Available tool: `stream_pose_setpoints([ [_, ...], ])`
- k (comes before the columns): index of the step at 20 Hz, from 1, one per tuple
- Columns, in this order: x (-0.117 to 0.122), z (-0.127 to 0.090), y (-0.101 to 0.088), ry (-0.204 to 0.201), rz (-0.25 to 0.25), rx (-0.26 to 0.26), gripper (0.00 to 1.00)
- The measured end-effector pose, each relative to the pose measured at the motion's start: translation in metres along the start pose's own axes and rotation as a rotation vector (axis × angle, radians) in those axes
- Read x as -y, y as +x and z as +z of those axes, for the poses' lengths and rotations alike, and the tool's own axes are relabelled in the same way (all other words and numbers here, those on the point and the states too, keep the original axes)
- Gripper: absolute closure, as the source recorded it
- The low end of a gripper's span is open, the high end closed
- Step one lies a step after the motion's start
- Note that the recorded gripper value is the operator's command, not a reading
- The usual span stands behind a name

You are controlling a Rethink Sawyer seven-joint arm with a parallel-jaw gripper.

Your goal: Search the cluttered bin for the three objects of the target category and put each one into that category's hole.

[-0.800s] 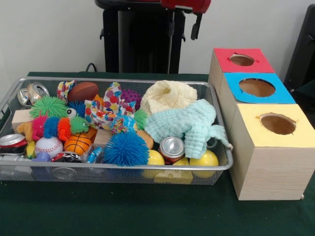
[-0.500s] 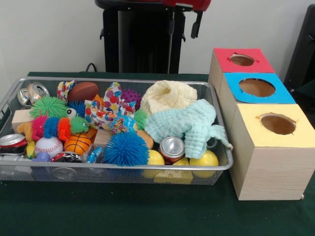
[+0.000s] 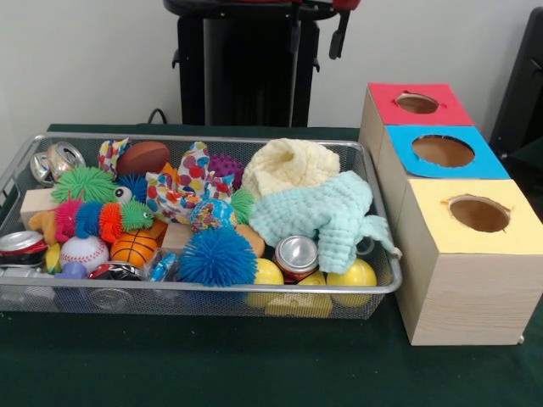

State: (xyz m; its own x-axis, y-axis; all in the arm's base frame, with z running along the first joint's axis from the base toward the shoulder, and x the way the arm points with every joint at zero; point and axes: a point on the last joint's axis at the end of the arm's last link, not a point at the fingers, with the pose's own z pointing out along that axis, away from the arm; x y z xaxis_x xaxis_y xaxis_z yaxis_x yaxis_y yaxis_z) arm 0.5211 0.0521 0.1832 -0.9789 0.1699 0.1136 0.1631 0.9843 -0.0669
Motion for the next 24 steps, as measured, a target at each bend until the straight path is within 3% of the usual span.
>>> stream_pose_setpoints([
  [11,0.004,0.002,0.0,-0.001,0.009,-0.005,0.0],
  [24,0.057,0.028,-0.022,-0.005,0.095,-0.044,0.0],
])
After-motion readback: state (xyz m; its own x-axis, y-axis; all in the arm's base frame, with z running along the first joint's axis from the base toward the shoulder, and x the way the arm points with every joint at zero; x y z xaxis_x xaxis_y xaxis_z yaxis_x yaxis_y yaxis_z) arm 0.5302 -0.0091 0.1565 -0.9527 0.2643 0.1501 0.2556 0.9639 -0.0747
